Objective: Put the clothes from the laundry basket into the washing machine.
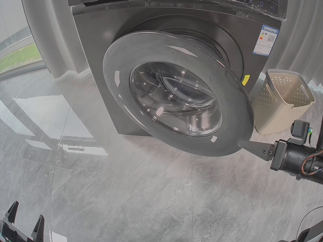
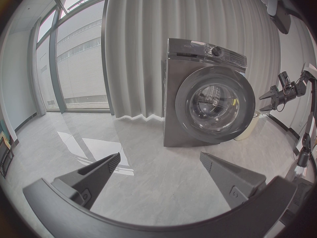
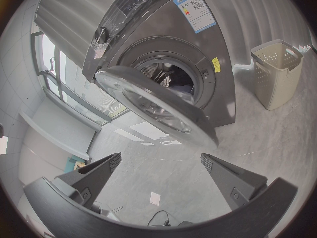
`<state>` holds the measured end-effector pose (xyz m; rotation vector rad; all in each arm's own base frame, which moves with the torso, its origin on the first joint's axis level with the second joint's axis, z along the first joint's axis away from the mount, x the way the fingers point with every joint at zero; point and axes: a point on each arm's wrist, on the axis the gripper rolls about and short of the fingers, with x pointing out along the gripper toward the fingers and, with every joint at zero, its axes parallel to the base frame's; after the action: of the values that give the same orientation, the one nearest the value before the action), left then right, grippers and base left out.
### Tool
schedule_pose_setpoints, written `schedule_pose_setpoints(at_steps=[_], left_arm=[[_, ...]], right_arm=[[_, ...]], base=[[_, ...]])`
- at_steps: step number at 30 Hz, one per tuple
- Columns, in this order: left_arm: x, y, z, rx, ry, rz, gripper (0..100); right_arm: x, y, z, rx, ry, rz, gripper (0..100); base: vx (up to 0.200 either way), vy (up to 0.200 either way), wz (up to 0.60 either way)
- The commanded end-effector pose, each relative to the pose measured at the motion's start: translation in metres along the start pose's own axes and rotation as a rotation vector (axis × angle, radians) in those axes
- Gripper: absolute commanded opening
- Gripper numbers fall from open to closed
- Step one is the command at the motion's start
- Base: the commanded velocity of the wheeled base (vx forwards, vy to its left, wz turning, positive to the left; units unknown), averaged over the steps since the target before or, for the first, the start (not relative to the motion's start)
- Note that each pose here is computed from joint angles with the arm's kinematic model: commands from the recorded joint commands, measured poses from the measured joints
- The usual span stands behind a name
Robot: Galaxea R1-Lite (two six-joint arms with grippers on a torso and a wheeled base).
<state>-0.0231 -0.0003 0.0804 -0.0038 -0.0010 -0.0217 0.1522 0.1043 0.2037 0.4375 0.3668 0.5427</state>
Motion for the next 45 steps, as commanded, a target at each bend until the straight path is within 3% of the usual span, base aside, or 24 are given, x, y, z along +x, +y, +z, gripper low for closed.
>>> schedule_pose_setpoints(at_steps=[1, 9, 15, 19, 27, 33, 39, 45], left_arm=[[0.000, 0.000, -0.005, -0.001, 0.004, 0.000, 100], [0.000, 0.000, -0.005, -0.001, 0.004, 0.000, 100], [0.000, 0.000, -0.005, -0.001, 0.004, 0.000, 100], [0.000, 0.000, -0.005, -0.001, 0.004, 0.000, 100], [0.000, 0.000, -0.005, -0.002, 0.004, -0.001, 100], [0.000, 0.000, -0.005, -0.001, 0.004, 0.000, 100], [0.000, 0.000, -0.005, -0.002, 0.004, 0.000, 100], [0.000, 0.000, -0.005, -0.002, 0.004, 0.000, 100]], right_arm=[[0.012, 0.005, 0.000, -0.003, 0.020, 0.016, 100], [0.029, 0.005, 0.004, -0.003, -0.013, 0.013, 100], [0.025, -0.024, 0.029, 0.016, -0.143, -0.104, 100], [0.019, -0.029, 0.021, 0.017, -0.123, -0.124, 100], [0.013, -0.022, -0.004, -0.054, -0.041, -0.074, 100], [0.007, -0.015, 0.000, -0.059, -0.064, -0.039, 100], [0.007, -0.012, -0.001, -0.062, -0.059, -0.023, 100], [0.007, -0.010, -0.003, -0.062, -0.048, -0.013, 100]], base=[[0.200, 0.000, 0.00], [0.125, 0.000, 0.00], [0.000, 0.000, 0.00], [0.000, 0.000, 0.00], [0.000, 0.000, 0.00], [0.200, 0.000, 0.00], [0.000, 0.000, 0.00], [0.000, -0.200, 0.00]])
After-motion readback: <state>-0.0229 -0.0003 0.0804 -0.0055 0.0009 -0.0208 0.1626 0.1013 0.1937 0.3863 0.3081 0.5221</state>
